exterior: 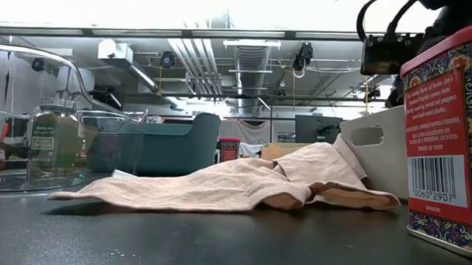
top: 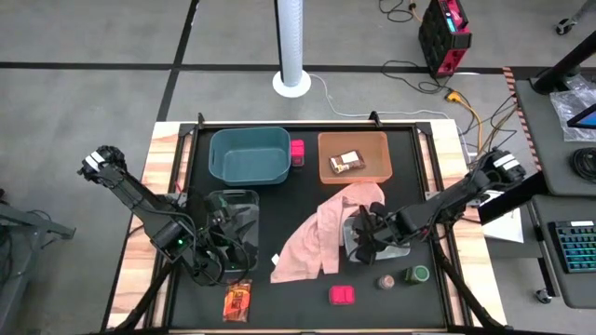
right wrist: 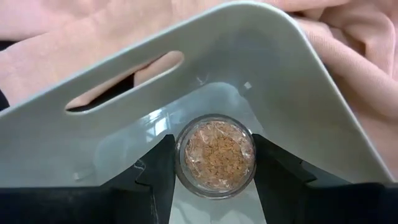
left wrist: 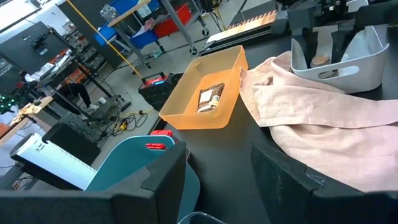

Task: Sort spices by type
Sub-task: Put the top brown seasoning bottle into the white bin, then adjust the white bin on the table

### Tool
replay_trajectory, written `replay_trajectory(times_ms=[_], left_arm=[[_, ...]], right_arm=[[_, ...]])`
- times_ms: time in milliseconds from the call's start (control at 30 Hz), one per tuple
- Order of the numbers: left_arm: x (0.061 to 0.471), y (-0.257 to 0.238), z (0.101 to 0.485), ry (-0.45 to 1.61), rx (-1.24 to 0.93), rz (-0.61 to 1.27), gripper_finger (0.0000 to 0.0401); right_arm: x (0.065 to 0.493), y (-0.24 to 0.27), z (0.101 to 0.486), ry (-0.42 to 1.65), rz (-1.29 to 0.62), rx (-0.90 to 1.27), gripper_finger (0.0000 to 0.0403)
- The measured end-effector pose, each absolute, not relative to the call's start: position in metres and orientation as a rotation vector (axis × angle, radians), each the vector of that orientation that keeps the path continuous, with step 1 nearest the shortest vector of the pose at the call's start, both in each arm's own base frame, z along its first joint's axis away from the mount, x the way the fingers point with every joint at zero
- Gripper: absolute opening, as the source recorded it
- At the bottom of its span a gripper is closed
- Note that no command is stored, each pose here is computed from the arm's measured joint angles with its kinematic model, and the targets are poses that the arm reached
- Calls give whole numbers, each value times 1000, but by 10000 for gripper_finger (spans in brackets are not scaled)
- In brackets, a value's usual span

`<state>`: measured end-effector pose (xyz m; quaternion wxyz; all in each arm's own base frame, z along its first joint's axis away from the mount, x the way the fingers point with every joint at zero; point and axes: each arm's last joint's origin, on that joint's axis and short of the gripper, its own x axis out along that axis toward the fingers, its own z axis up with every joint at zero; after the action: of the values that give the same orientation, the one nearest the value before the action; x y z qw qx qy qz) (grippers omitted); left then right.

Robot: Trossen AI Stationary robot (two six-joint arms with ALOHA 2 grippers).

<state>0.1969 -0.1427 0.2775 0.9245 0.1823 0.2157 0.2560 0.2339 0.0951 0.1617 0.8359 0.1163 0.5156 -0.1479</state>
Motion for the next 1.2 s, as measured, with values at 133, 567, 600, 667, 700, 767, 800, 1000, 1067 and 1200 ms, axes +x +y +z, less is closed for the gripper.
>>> replay_trajectory(times_ms=[133,567,600,667,700,767,800,1000,1067,1200], left_arm=[[197,-143,277,443,374,525,166],[197,-143,277,443,374,525,166],[197,-143,277,443,374,525,166],[197,-143,277,443,374,525,166],[197,-143,277,443,374,525,166],[197,-143,277,443,374,525,166],[197,-143,277,443,374,525,166],[197,-143,277,443,374,525,166],[197,-142,277,443,374,526,166],[197,-142,277,444,374,527,166]], right_arm=[[234,95,162,1085,-306,257,213],[230,93,177,1047,-310,315,271],[229,93,180,1044,-309,318,265],[227,92,185,1047,-316,322,251],[226,92,188,1047,-316,323,244],[225,91,192,1037,-314,324,230],[225,91,195,1030,-307,323,223],[231,92,206,965,-300,243,157],[232,92,207,949,-292,216,127],[235,90,207,933,-277,199,58]])
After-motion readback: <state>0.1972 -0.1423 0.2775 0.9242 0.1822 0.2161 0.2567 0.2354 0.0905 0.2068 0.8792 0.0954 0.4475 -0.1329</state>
